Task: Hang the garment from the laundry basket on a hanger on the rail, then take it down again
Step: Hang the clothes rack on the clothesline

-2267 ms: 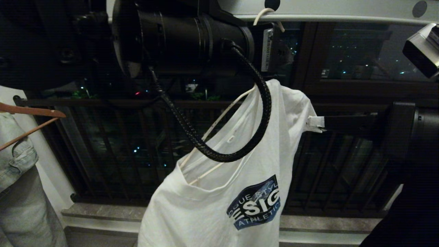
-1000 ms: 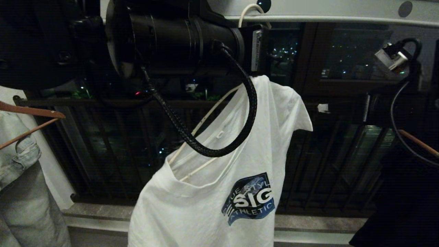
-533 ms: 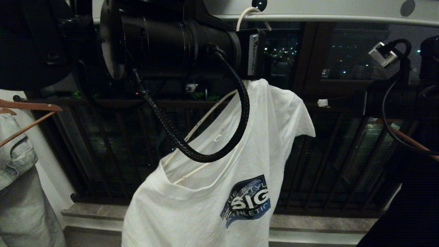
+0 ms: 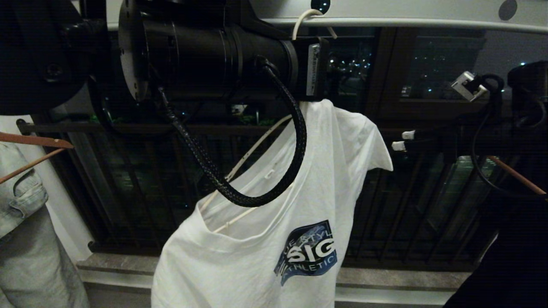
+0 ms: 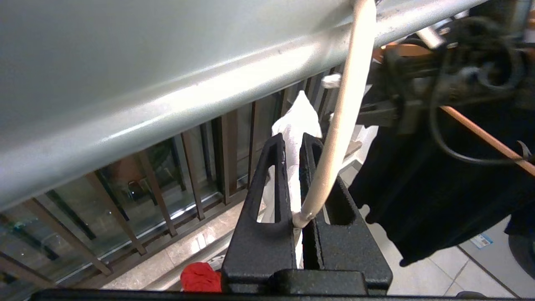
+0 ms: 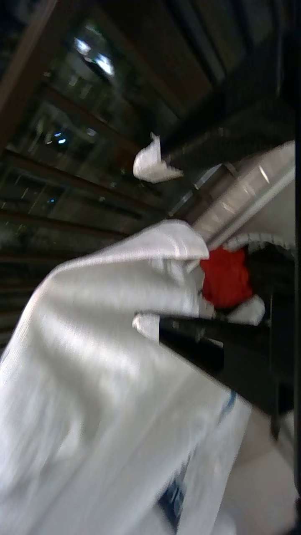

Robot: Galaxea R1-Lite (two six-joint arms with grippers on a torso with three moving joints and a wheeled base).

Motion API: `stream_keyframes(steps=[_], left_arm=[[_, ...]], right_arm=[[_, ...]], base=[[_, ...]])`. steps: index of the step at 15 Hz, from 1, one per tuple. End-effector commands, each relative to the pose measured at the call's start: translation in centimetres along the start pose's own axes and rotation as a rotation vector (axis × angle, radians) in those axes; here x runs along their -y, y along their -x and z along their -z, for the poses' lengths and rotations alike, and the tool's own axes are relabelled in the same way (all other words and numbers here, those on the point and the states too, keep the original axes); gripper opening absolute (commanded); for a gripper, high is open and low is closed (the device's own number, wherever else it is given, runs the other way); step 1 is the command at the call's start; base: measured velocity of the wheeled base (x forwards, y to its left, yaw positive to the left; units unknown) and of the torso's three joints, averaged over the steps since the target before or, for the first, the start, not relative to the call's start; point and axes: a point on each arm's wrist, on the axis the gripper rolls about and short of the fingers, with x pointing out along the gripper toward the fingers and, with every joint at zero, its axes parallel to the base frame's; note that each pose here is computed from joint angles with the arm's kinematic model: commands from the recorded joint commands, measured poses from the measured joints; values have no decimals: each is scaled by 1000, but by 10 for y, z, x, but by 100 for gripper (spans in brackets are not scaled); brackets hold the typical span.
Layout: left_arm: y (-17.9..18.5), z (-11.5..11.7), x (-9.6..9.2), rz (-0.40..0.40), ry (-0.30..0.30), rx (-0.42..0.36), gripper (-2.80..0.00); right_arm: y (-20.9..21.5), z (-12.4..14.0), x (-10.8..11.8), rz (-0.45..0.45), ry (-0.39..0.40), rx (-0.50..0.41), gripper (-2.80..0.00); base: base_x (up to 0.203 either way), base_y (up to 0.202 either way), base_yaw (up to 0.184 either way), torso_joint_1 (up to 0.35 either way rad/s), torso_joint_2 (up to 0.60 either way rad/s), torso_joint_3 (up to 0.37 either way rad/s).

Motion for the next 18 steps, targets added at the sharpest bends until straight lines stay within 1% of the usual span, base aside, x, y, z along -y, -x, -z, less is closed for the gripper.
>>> stream_keyframes(steps=[1,2,4,5,7,9,13,14,18], left_arm=[[-1,1,0,-1,1,-3,-280],[0,0,0,0,1,-2,-280],[-2,2,0,-2,1,-8,-280],[-3,4,0,-2,1,-14,-280],[-3,5,0,-3,1,-17,-280],[-4,5,0,-3,0,-19,-280],[-7,7,0,-4,0,-23,-280],[-6,6,0,-3,0,-17,-280],[-3,4,0,-2,1,-12,-280]], right_arm=[[-19,10,19,-58,21,0,0],[-23,10,26,-88,50,28,0],[-31,9,36,-90,93,54,0],[-34,8,39,-108,107,67,0],[-38,10,41,-144,115,78,0],[-42,14,44,-180,106,83,0],[-47,17,40,-237,93,90,0],[-50,19,39,-255,90,90,-280],[-63,21,31,-299,78,81,-280]], base=[[0,0,0,0,0,0],[0,0,0,0,0,0],[0,0,0,0,0,0],[0,0,0,0,0,0],[0,0,0,0,0,0],[0,0,0,0,0,0],[0,0,0,0,0,0],[0,0,0,0,0,0],[0,0,0,0,0,0]])
